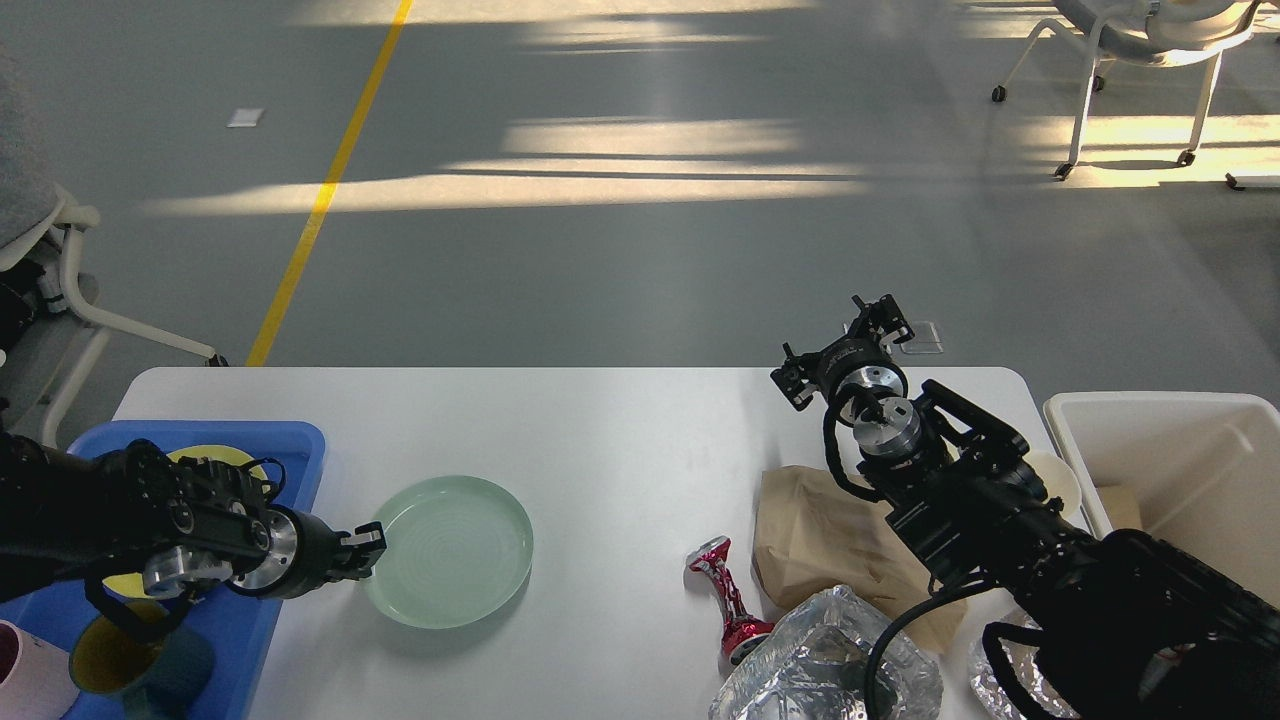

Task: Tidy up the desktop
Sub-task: 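Lift the pale green plate up with the left gripper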

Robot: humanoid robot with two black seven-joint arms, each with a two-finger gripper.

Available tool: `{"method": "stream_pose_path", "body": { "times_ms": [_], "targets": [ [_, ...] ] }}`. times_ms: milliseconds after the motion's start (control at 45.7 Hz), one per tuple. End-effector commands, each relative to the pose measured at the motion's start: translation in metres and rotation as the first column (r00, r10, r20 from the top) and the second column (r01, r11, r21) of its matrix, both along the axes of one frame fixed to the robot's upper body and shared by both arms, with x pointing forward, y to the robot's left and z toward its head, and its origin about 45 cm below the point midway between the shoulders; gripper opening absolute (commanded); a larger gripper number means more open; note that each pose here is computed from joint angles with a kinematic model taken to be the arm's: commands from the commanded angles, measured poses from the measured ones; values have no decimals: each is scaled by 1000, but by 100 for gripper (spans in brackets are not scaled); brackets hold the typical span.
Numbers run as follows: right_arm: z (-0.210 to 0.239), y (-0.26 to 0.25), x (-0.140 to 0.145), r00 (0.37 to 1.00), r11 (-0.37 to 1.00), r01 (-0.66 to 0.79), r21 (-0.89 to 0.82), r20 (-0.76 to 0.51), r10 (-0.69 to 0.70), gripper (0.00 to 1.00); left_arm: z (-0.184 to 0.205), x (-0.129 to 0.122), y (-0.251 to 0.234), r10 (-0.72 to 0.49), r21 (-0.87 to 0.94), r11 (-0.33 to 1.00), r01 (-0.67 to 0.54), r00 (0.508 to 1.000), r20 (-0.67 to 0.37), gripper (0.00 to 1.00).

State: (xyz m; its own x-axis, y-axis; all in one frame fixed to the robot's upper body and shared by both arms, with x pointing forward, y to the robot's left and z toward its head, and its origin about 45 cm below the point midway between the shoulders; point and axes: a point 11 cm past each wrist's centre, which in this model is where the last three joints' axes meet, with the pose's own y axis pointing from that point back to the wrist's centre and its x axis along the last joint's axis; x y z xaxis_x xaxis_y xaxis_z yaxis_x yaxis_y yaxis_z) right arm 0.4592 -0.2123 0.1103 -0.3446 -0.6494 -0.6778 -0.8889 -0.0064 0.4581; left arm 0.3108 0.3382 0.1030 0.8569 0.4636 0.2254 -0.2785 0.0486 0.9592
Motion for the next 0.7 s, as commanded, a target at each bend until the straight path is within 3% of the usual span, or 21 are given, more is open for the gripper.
{"method": "stream_pose_path", "body": {
  "times_ms": [0,197,503,678],
  "targets": [
    [0,0,0,1000,1000,0,0,0,0,100,31,13,-1,-11,-76,997,6,997,-70,0],
    [0,0,0,1000,1000,0,0,-1,0,100,87,35,3,-66,-130,990,52,993,-102,0],
    [0,0,0,1000,1000,0,0,0,0,100,227,57,-3,-247,-229,950,212,960,-133,0],
    [0,0,0,1000,1000,0,0,0,0,100,327,83,-7,-287,-126,946,298,953,98,0]
  ]
}}
